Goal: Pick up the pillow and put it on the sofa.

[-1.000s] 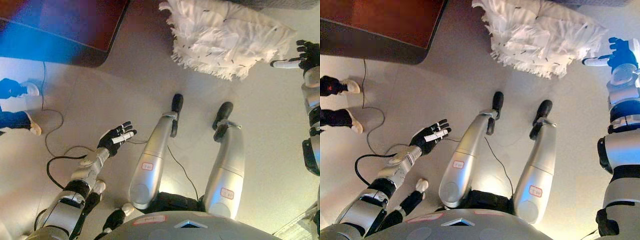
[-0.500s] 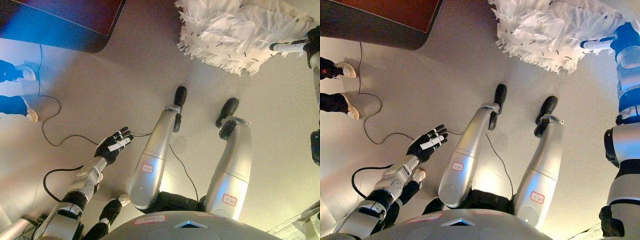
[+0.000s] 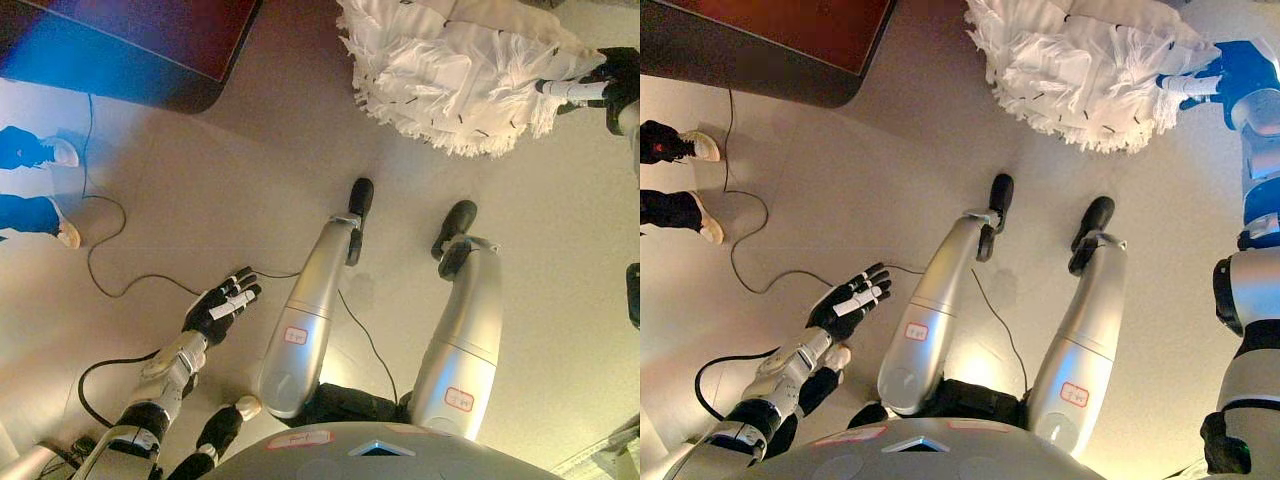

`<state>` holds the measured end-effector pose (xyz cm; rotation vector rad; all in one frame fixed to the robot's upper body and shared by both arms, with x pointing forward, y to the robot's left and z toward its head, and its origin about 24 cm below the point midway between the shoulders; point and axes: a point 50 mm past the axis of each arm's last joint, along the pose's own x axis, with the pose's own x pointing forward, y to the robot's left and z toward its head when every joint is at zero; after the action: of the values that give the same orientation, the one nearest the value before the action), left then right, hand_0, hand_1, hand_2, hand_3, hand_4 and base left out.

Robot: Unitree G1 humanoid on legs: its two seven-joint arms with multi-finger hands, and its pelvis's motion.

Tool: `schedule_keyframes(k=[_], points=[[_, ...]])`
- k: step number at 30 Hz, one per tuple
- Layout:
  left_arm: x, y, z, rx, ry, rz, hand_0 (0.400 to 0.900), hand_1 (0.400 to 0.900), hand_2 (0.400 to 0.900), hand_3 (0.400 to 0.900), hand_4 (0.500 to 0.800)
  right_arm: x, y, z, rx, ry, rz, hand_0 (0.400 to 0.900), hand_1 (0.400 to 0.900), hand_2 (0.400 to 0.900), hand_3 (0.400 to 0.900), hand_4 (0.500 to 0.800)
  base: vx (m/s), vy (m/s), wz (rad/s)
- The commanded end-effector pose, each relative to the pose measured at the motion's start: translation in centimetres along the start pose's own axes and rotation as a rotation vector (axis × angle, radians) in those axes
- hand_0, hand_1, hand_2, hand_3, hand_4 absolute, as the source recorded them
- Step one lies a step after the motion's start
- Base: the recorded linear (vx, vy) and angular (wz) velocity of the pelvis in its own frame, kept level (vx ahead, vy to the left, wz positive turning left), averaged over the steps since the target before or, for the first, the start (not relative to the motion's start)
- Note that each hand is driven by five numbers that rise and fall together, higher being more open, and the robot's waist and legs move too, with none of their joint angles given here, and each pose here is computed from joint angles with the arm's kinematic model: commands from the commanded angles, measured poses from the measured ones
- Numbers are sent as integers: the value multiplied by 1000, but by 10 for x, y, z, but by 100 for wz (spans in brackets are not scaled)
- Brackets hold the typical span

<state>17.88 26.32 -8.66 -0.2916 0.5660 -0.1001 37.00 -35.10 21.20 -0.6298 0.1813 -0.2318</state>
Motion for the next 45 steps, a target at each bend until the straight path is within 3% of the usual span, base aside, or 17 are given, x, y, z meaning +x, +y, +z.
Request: schedule_keyframes(k=[1, 12, 22, 33, 40, 45], points=[[-24, 22, -13, -19, 17, 79, 900, 900, 900, 900, 800, -18, -55, 38, -82, -209, -116, 400, 400, 400, 400, 500, -42, -1, 2], [-21, 31, -4, -4, 35, 113, 900, 900, 900, 900, 800, -18, -45, 33, -104, -235, -57, 400, 400, 400, 400, 500, -36, -4, -4], [-21, 46, 2, 52, 143, 197, 900, 900, 900, 900, 800, -18, -3, 16, -216, -260, 214, 400, 400, 400, 400, 500, 22, -45, -1], [-54, 70, -33, 118, 394, 322, 900, 900, 900, 900, 800, -34, 16, 10, -270, -259, 509, 400, 400, 400, 400, 500, 185, -21, 7], [-81, 70, -72, 111, 541, 382, 900, 900, 900, 900, 800, -41, -2, 36, -228, -307, 566, 400, 400, 400, 400, 500, 260, 3, 8], [-90, 68, -87, 99, 605, 412, 900, 900, 900, 900, 800, -42, -25, 60, -197, -317, 550, 400, 400, 400, 400, 500, 171, 20, 10]])
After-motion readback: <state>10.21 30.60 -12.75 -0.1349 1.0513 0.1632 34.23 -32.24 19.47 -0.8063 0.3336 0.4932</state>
